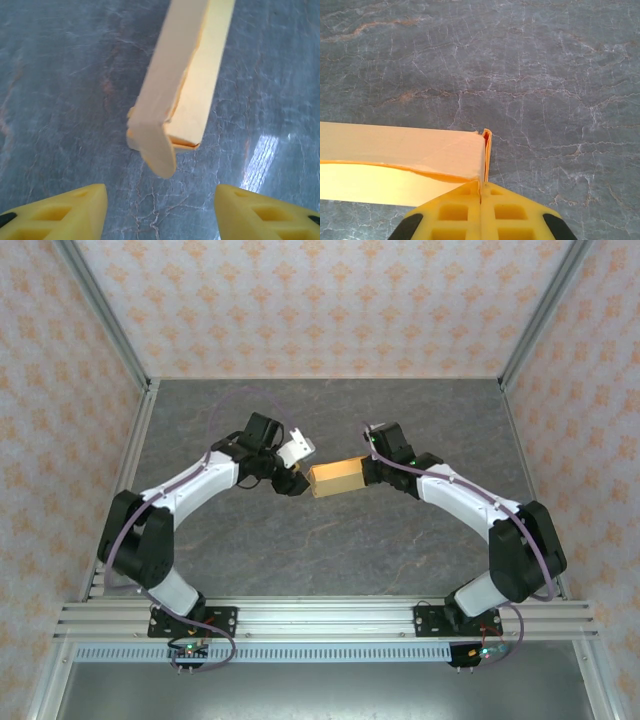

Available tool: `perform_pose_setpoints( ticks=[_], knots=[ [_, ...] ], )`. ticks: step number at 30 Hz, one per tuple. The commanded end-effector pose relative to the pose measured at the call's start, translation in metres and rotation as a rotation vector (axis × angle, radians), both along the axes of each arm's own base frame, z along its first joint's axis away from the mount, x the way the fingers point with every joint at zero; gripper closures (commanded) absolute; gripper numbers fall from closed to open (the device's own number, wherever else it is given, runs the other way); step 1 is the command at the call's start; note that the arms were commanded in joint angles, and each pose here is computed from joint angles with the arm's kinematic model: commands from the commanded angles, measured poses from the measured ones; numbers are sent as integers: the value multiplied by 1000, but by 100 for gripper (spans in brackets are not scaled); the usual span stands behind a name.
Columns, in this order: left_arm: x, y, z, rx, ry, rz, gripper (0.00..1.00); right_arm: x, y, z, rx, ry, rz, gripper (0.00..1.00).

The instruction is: Fold the paper box

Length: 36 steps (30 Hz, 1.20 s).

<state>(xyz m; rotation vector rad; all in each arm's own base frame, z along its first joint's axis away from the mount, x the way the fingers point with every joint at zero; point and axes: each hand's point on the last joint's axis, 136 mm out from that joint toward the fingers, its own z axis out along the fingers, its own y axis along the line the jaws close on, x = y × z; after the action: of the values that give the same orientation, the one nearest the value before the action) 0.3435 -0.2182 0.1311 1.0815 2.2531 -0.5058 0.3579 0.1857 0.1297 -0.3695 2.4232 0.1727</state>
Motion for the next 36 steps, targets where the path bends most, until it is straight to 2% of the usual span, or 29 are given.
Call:
perform_pose_setpoints(
  ticks=[1, 5, 9, 15, 19, 22, 28, 36],
  knots=[
    [14, -4, 16, -111, -10, 242, 42, -2, 0, 0, -11, 31, -29, 100],
    [13, -7, 16, -104, -1, 337, 43, -2, 1, 0, -4, 34, -30, 100],
    [15, -13, 16, -63, -2, 344, 48, -2, 0, 2, -4, 30, -36, 100],
    [20, -16, 12, -19, 3, 346, 74, -3, 0, 2, -4, 29, -37, 100],
    [24, -19, 9, -9, 15, 346, 85, -4, 0, 1, -5, 32, -38, 100],
    [24, -21, 9, -10, 22, 347, 91, -3, 0, 2, -3, 29, -40, 100],
    [26, -22, 13, -43, 42, 409, 100, -4, 1, 2, 1, 29, -43, 100],
    [29, -25, 15, -119, 132, 560, 100, -7, -4, -4, -8, 35, -69, 100]
  ],
)
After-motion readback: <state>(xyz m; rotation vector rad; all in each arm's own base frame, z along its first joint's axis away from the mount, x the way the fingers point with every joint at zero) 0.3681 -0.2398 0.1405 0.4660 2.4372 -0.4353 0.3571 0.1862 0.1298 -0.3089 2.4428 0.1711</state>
